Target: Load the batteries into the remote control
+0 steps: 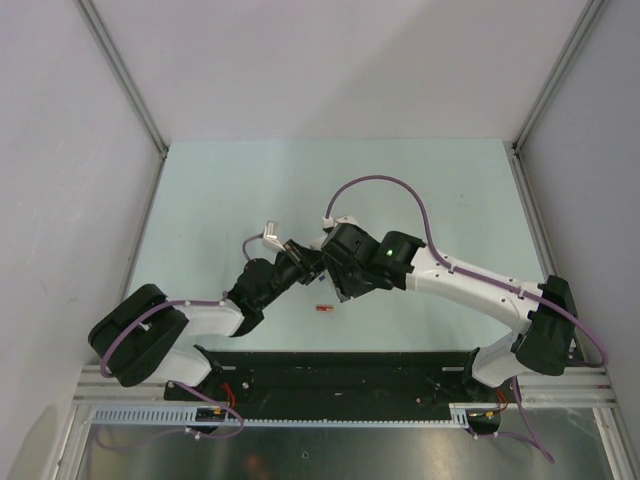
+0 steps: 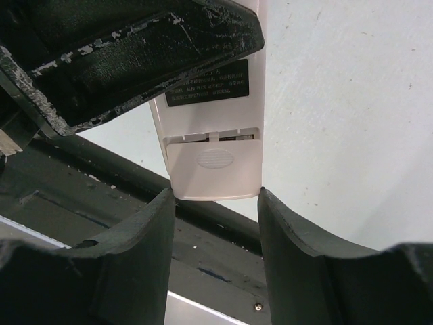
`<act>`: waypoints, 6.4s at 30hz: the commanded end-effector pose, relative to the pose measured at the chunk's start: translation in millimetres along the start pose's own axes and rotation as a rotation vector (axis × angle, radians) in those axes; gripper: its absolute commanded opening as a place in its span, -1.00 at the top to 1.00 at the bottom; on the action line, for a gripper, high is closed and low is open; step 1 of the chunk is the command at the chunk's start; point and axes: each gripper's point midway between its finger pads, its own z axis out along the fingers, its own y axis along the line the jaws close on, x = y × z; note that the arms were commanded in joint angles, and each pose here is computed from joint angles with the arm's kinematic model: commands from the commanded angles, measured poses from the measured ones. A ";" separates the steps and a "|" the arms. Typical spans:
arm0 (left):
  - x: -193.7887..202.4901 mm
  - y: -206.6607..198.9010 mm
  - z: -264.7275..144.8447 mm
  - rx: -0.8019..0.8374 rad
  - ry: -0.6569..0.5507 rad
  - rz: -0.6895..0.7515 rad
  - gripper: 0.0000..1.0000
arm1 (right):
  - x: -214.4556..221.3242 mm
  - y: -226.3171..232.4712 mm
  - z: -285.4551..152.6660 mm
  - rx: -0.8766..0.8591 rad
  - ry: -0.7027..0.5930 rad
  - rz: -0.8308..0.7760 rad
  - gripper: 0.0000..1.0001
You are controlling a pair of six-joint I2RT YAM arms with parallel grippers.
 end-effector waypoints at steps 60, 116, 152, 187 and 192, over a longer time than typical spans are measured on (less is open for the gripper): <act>0.7 -50.1 -1.8 0.194 0.026 -0.116 1.00 | -23.6 -0.2 -17.0 -0.032 -0.041 0.080 0.44; 4.7 -49.1 6.3 0.187 0.056 -0.187 0.99 | -22.6 -11.4 -16.6 0.016 -0.004 0.083 -0.16; 6.2 -40.1 6.8 0.162 0.053 -0.187 1.00 | -39.6 -3.5 -38.7 -0.009 -0.069 0.106 -0.42; 14.7 -77.7 -13.4 0.284 0.166 -0.213 1.00 | -56.4 -36.0 -88.6 -0.736 -0.378 0.577 -0.63; 11.1 -87.7 -12.5 0.308 0.159 -0.220 1.00 | -46.2 -26.6 -83.6 -0.809 -0.327 0.582 -0.64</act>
